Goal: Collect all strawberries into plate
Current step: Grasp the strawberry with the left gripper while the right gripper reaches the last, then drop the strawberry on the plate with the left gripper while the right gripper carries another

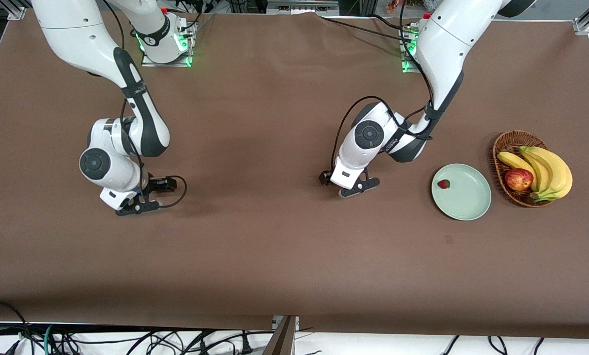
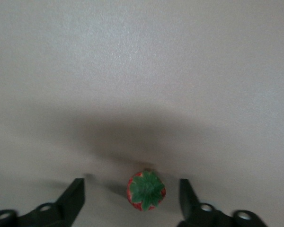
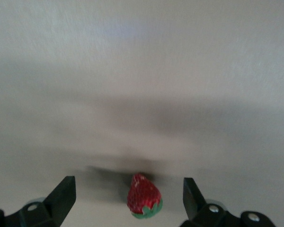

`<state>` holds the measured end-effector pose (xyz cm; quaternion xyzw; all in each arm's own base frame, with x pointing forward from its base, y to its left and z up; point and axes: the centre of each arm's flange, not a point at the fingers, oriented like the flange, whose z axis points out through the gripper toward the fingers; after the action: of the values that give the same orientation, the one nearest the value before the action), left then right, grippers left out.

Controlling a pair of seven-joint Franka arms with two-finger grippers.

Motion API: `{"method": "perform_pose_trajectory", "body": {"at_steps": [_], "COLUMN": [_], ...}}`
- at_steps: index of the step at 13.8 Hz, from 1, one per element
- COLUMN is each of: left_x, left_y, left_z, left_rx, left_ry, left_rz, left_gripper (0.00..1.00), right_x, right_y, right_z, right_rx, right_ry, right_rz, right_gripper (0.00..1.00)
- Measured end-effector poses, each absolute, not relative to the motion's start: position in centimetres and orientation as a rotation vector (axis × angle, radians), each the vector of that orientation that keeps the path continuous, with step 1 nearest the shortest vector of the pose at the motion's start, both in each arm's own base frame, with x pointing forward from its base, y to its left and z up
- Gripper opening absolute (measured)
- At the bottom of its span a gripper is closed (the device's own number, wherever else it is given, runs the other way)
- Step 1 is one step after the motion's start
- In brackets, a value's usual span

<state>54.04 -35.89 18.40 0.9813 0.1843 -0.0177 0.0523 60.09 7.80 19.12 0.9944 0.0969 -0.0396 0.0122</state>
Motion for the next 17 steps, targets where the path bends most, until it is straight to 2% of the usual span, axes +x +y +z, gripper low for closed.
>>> {"method": "perform_pose_trajectory", "body": {"at_steps": [2,3,5,6,7,8,9,11,17], "left_x": [54.0,54.0,54.0,54.0,54.0,54.0,54.0,54.3,56.1], "left_y": [-35.9,-35.9,-35.9,-36.0,-36.0,-36.0,-36.0,-35.8,-30.2], "left_z": [18.4,18.4,18.4,18.4,18.4,18.4,18.4,18.7,24.0], "left_rx": [2.989,2.99,2.992,2.992,2.992,2.992,2.992,2.988,3.174], "left_ry": [0.551,0.548,0.546,0.546,0.545,0.545,0.546,0.552,0.487], "left_rz": [-0.047,-0.046,-0.045,-0.045,-0.045,-0.045,-0.044,-0.035,-0.194], "left_gripper": [0.59,0.51,0.5,0.5,0.46,0.37,0.33,0.33,0.33], "right_x": [59.2,59.1,59.0,58.9,58.9,58.9,58.9,58.9,59.8], "right_y": [7.6,7.6,7.6,7.6,7.6,7.6,7.6,7.6,8.0], "right_z": [18.6,18.5,18.4,18.4,18.4,18.4,18.3,18.3,19.4], "right_rx": [3.1,3.099,3.099,3.099,3.099,3.098,3.098,3.098,3.1], "right_ry": [0.302,0.303,0.304,0.306,0.306,0.307,0.308,0.309,0.317], "right_rz": [-0.127,-0.127,-0.127,-0.127,-0.128,-0.129,-0.13,-0.13,-0.073], "right_gripper": [1.0,1.0,0.96,0.89,0.75,0.64,0.55,0.33,0.31]}}
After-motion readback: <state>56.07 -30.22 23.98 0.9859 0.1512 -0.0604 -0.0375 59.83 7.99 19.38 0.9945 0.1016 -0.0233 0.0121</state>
